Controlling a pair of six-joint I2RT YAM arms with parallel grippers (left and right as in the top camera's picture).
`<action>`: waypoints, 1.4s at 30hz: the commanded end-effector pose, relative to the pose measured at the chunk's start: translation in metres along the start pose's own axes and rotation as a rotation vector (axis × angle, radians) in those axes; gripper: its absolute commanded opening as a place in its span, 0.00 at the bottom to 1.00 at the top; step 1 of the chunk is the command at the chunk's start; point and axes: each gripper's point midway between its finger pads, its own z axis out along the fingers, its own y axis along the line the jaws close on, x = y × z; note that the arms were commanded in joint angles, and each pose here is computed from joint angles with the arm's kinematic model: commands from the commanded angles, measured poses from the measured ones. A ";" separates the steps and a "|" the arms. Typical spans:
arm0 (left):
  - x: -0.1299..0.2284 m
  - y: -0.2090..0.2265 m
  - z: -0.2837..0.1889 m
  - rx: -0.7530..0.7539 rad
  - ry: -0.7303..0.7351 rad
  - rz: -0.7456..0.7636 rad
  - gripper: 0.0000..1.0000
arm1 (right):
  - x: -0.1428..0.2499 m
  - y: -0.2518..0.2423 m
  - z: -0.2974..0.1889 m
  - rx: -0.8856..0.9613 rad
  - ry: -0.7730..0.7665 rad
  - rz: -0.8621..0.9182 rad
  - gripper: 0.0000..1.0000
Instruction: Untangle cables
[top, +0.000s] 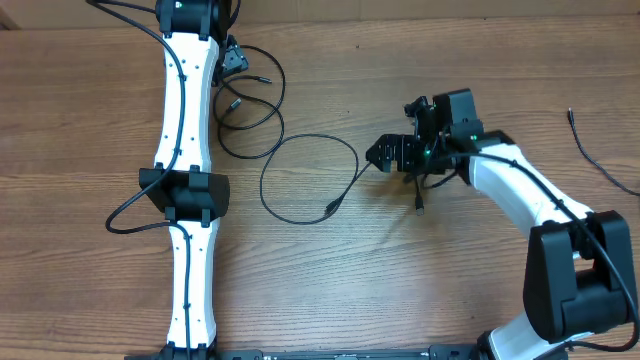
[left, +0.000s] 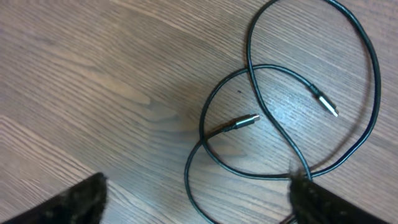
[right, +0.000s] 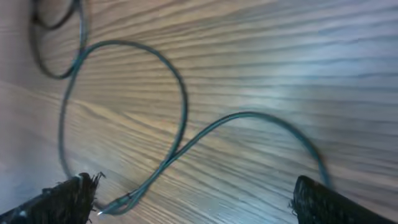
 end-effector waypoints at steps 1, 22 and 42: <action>-0.012 0.012 -0.027 0.046 -0.035 0.029 1.00 | -0.046 0.016 -0.019 0.112 -0.119 -0.096 1.00; -0.034 0.053 -0.119 0.343 -0.087 -0.018 0.95 | -0.122 0.084 -0.012 0.176 -0.402 -0.094 1.00; 0.068 -0.103 -0.005 0.307 0.146 0.348 0.88 | -0.103 -0.073 -0.075 0.369 -0.286 0.323 1.00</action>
